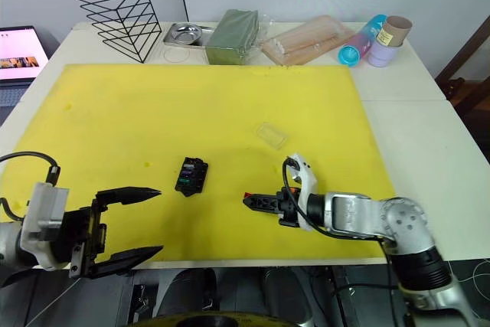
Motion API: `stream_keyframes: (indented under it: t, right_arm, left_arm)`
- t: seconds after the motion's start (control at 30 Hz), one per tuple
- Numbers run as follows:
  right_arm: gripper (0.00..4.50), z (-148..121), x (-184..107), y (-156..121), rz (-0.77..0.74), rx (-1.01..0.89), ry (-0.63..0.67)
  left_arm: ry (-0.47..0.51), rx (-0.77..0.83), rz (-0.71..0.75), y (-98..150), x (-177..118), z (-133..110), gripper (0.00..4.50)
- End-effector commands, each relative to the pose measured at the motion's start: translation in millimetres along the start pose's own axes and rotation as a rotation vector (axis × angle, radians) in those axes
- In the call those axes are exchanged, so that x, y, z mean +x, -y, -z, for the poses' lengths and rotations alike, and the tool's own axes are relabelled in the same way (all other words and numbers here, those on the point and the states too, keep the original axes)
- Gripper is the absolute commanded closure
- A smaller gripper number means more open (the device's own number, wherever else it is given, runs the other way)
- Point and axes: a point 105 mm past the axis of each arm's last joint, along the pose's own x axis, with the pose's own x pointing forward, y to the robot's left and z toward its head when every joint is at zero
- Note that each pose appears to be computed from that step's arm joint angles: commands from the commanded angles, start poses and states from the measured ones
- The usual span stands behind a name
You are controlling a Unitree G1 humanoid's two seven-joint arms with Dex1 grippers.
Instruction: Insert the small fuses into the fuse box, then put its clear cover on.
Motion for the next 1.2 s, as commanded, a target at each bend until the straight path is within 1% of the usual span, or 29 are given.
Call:
stream_keyframes:
  t: [0.03, 0.1, 0.13, 0.2, 0.37, 0.47, 0.53, 0.73, 0.87, 0.97, 1.03, 1.2]
  right_arm:
    - [0.7, -7, -19, -9, -0.027, -0.127, -0.152]
    - [0.04, -19, -27, -13, -0.027, -0.192, -0.217]
    - [0.01, -30, -29, -14, -0.056, -0.182, -0.225]
    - [0.01, -42, -27, -14, -0.093, -0.164, -0.248]
    - [0.01, -54, -13, -4, -0.106, -0.172, -0.316]
    - [0.69, -59, -3, 8, -0.096, -0.201, -0.332]
    - [1.31, -60, 0, 13, -0.101, -0.216, -0.346]
    - [1.31, -58, 3, 18, -0.127, -0.226, -0.373]
    - [1.31, -57, 5, 16, -0.159, -0.224, -0.391]
    - [1.88, -56, 7, 17, -0.163, -0.229, -0.399]
    - [2.53, -56, 6, 17, -0.17, -0.228, -0.408]
    - [2.53, -56, 4, 17, -0.174, -0.233, -0.417]
  left_arm:
    - [0.018, 0.035, 0.009, 2, 5, -4, 0.0]
    - [0.024, 0.037, 0.017, 3, 7, -3, 0.0]
    - [0.026, 0.04, 0.021, 3, 9, -2, 0.0]
    - [0.031, 0.047, 0.029, 4, 11, -1, 0.0]
    - [0.037, 0.055, 0.041, 3, 17, 1, 0.0]
    - [0.039, 0.055, 0.046, 5, 20, 2, 0.0]
    - [0.037, 0.054, 0.048, 7, 21, 2, 0.0]
    - [0.035, 0.049, 0.045, 9, 22, 3, 0.0]
    - [0.035, 0.05, 0.044, 9, 22, 3, 0.0]
    - [0.034, 0.051, 0.045, 9, 22, 3, 0.0]
    - [0.033, 0.052, 0.046, 9, 22, 3, 0.0]
    - [0.031, 0.054, 0.048, 8, 21, 4, 0.0]
